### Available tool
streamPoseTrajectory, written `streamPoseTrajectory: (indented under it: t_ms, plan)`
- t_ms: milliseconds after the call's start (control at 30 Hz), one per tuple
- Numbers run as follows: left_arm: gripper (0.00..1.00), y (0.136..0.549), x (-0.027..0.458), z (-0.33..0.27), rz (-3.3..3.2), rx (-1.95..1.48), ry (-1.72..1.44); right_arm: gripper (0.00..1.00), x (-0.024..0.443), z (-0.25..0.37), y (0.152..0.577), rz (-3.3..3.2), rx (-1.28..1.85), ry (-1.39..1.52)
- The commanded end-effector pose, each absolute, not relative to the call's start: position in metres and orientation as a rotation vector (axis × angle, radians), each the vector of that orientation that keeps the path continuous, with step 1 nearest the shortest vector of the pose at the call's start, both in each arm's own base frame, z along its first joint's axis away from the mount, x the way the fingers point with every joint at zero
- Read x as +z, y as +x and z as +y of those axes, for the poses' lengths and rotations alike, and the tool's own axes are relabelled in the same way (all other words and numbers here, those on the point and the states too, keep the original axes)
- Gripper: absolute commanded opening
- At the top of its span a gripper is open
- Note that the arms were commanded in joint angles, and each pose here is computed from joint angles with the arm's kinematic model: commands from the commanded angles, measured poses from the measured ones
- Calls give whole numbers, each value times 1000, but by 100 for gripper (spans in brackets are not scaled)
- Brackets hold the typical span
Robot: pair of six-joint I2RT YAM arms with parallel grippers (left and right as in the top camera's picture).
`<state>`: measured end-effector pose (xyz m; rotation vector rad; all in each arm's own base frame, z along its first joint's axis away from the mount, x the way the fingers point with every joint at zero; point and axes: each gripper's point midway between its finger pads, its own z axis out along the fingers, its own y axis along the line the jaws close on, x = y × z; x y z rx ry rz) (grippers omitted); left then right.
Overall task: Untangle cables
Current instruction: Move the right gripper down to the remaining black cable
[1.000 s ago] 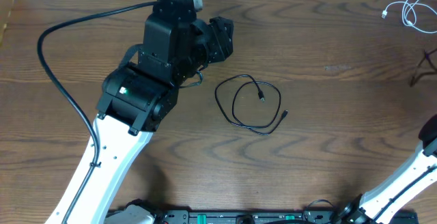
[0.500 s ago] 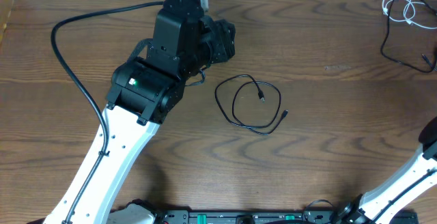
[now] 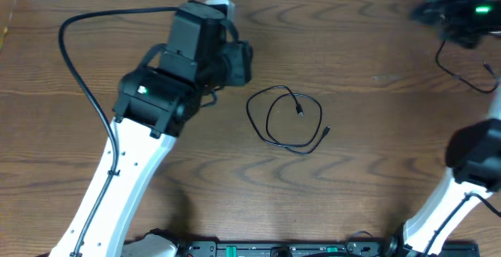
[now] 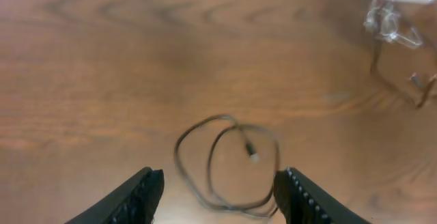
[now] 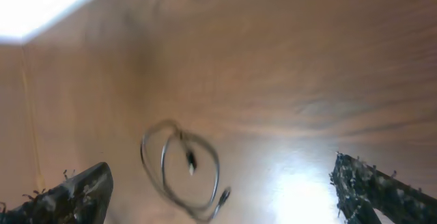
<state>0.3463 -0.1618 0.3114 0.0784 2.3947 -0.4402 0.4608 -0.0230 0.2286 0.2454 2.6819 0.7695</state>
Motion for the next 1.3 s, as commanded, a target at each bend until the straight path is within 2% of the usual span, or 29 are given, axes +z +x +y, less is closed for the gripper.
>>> streamPoseTrajectory:
  t_ms: [0, 100, 267, 367, 667, 900, 1100, 1267]
  plan:
    - [57, 338, 297, -158, 2470, -463, 194, 99, 198, 21, 443, 2850, 682, 67]
    - [57, 329, 283, -160, 2532, -461, 285, 99, 168, 49, 425, 2993, 607, 63]
    - [57, 327, 262, -160, 2616, -441, 303, 87, 120, 78, 387, 3213, 449, 149]
    - [57, 330, 258, -161, 2627, -438, 302, 84, 94, 97, 371, 3284, 396, 153]
    - [57, 338, 255, -144, 2622, -304, 255, 80, 62, 123, 318, 3322, 49, 238]
    - [57, 340, 256, -144, 2614, -303, 255, 71, 31, 149, 292, 3286, 37, 373]
    - [57, 340, 256, -144, 2614, -303, 255, 58, 11, 160, 285, 3255, 58, 463]
    - [57, 340, 256, -144, 2614, -303, 255, 52, -3, 165, 279, 3239, 73, 520]
